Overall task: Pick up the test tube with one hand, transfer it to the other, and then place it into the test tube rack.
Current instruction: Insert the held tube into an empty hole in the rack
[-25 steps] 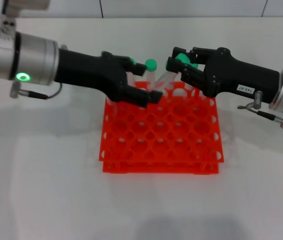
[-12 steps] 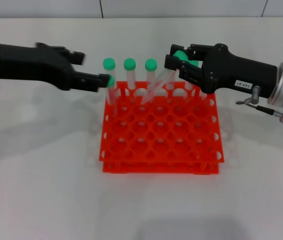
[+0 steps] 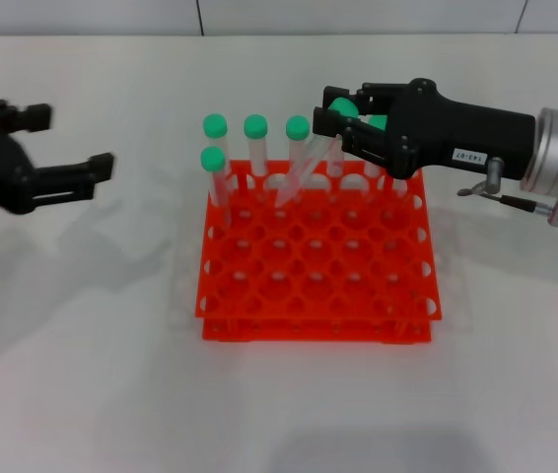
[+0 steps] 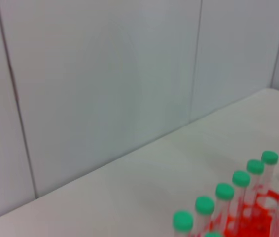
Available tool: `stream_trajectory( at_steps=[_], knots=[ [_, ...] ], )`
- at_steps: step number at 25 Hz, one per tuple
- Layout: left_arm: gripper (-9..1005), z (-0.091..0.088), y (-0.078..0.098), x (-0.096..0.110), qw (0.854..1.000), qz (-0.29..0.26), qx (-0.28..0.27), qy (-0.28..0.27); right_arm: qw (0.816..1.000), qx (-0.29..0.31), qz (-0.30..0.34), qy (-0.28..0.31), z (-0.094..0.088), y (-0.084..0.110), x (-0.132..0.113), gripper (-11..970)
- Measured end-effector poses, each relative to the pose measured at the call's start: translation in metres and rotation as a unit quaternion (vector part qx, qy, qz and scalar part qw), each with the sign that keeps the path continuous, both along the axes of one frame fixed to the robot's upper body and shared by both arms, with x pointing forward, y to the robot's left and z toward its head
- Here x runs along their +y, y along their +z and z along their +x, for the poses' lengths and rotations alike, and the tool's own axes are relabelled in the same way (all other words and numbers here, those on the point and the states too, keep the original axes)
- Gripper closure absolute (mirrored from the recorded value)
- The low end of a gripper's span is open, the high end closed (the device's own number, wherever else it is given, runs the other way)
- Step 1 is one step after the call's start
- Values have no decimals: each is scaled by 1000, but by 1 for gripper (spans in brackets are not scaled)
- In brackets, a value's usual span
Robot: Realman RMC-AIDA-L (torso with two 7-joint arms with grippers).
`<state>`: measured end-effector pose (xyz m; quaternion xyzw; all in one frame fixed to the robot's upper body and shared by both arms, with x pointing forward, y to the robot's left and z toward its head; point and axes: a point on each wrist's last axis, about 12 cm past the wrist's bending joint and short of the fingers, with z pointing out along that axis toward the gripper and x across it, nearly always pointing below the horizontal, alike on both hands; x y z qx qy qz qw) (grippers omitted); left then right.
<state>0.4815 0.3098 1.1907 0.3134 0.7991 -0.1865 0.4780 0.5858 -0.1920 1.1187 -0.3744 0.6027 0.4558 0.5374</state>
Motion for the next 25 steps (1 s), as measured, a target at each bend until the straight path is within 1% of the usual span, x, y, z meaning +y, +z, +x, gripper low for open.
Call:
stream_trajectory(
  at_steps=[3,5,10,14,20,25],
  knots=[
    [103,-13,-20,9,1000,-7,-21,7,1000,0,-12,1,3,3,2,700],
    [103,-18,-32,12,999,-15,-30,6,1000,2,-14,2,4,3,2,700],
    [103,-35,-75,23,997,-42,-65,-6,1000,5,-29,8,7,6,5,701],
    [103,-51,-101,34,994,-68,-81,1,999,8,-51,16,10,10,8,701],
    [103,-64,-122,53,993,-91,-56,43,998,-2,-67,19,15,19,13,700],
    [103,-70,-131,62,993,-87,-38,64,996,-7,-86,15,21,25,16,700]
  ],
)
